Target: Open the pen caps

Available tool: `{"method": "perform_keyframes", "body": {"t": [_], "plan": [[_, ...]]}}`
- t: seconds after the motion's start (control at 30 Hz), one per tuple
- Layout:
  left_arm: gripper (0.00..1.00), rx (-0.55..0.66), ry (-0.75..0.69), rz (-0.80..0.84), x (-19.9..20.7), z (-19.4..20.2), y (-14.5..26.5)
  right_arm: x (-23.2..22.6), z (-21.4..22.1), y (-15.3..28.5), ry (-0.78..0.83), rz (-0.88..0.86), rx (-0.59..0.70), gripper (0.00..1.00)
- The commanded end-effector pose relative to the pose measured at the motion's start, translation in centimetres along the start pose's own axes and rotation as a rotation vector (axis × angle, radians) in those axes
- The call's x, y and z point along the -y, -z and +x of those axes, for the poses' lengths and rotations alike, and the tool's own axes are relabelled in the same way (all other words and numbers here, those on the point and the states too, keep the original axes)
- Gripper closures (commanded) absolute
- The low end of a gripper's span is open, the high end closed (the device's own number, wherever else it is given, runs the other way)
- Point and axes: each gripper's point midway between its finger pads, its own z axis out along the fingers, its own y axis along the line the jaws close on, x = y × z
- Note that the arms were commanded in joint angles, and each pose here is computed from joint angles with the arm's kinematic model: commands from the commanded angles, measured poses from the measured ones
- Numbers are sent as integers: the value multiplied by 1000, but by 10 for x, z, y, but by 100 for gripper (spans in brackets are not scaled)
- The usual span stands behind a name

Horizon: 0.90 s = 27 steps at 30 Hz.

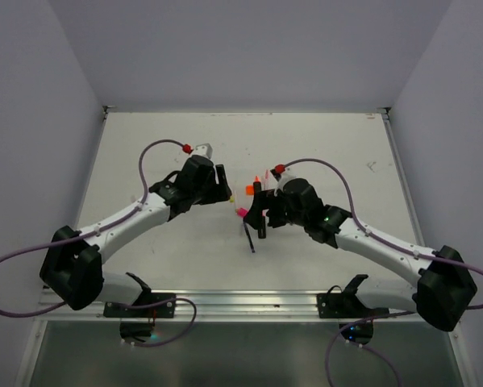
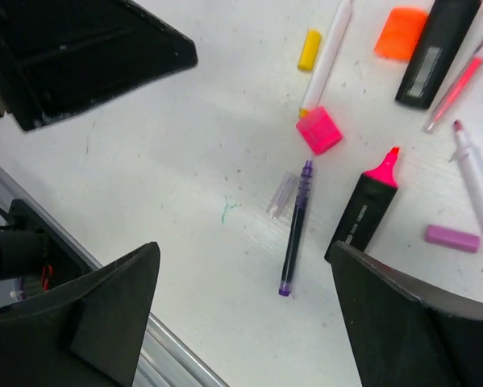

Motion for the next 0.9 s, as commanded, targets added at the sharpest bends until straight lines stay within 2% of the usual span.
{"method": "perform_keyframes", "body": {"t": [0.0, 0.07, 0.1, 0.17, 0.23, 0.43, 0.53, 0.7, 0.87], "plan": [[27, 60, -32, -171, -50, -23, 19, 9, -21, 16, 73, 63, 102, 8], [20, 65, -5, -248, -83, -29, 24, 8, -25, 23, 83, 61, 127, 3], [11, 87, 20, -310, -104, -36, 31, 10, -25, 25, 82, 64, 135, 1], [2, 101, 20, -381, -126, -39, 38, 10, -25, 28, 80, 59, 152, 1], [0, 105, 42, -453, -153, -41, 43, 11, -24, 31, 76, 53, 164, 2], [0, 83, 140, -613, -222, -42, 46, 20, -15, 31, 88, 74, 158, 1], [4, 54, 186, -679, -254, -40, 43, 25, -14, 34, 104, 91, 166, 2], [13, 5, 264, -718, -296, -40, 32, 32, -9, 34, 130, 103, 163, 2], [26, -51, 295, -739, -318, -44, 16, 36, 0, 31, 127, 103, 142, 1]]}}
